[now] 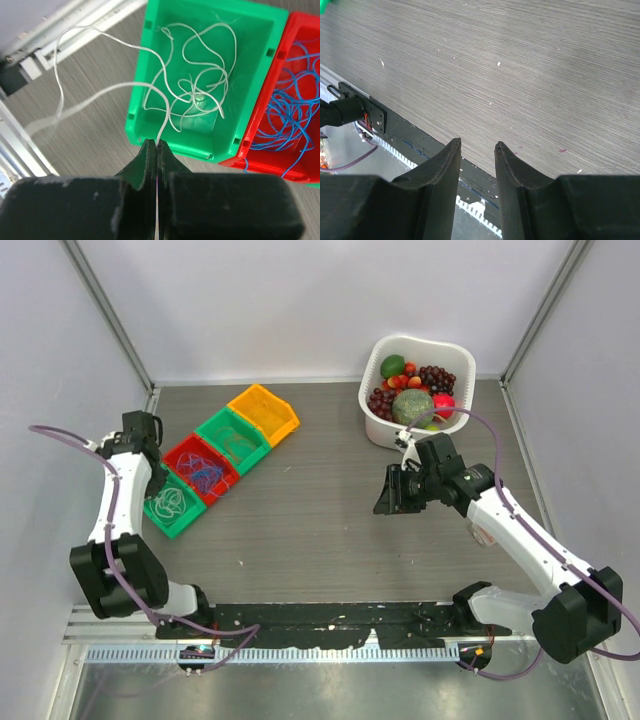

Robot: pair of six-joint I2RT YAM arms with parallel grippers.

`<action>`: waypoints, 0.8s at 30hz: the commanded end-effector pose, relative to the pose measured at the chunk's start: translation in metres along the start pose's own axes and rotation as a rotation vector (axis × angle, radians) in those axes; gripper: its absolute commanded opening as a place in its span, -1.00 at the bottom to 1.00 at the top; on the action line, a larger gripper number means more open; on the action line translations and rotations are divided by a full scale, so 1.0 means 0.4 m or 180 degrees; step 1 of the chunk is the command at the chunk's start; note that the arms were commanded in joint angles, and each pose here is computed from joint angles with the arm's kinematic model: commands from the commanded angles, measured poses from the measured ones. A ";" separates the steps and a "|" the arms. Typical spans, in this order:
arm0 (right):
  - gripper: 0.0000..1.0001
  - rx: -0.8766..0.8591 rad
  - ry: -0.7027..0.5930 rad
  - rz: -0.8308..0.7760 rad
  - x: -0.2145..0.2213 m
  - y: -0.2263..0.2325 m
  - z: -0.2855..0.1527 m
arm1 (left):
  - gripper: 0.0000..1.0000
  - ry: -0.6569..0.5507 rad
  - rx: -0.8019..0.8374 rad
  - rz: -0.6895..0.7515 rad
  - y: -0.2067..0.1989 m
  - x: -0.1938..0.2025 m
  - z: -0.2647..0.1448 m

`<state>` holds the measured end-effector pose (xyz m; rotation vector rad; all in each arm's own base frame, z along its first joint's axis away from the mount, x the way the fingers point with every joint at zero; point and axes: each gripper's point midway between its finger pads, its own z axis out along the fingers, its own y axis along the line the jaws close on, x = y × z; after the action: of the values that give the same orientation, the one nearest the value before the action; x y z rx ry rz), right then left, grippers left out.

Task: Untangle the cables

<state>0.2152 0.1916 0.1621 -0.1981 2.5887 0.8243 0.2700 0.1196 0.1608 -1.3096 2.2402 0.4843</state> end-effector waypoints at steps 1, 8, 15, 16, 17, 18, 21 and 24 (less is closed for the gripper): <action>-0.23 -0.0018 -0.0203 -0.0095 -0.022 0.004 -0.022 | -1.00 0.0081 0.0331 -0.0120 -0.078 -0.003 0.023; -0.23 0.0001 -0.0241 -0.0066 -0.030 0.001 -0.029 | -1.00 0.0465 0.0151 -0.0012 -0.118 0.057 0.117; -0.23 -0.0004 -0.0246 -0.0035 -0.032 0.006 -0.035 | -1.00 0.0341 0.0187 0.0263 -0.145 0.029 0.141; -0.23 -0.0015 -0.0236 -0.0024 -0.032 0.008 -0.035 | -1.00 0.0353 0.0160 0.0350 -0.145 0.028 0.147; -0.24 -0.0020 -0.0233 -0.0015 -0.033 0.009 -0.034 | -1.00 0.0349 0.0140 0.0416 -0.146 0.023 0.151; -0.24 -0.0028 -0.0225 0.0006 -0.034 0.011 -0.033 | -1.00 0.0354 0.0094 0.0482 -0.143 0.023 0.160; -0.24 -0.0036 -0.0217 0.0032 -0.037 0.015 -0.034 | -1.00 0.0235 0.0037 0.0564 -0.139 -0.002 0.162; -0.24 -0.0058 -0.0217 0.0052 -0.041 0.025 -0.043 | -0.74 0.0099 0.0041 0.0614 -0.141 -0.032 0.153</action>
<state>0.2164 0.1864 0.1657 -0.1637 2.5739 0.8146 0.3245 0.1186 0.0935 -1.1926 2.4684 0.4482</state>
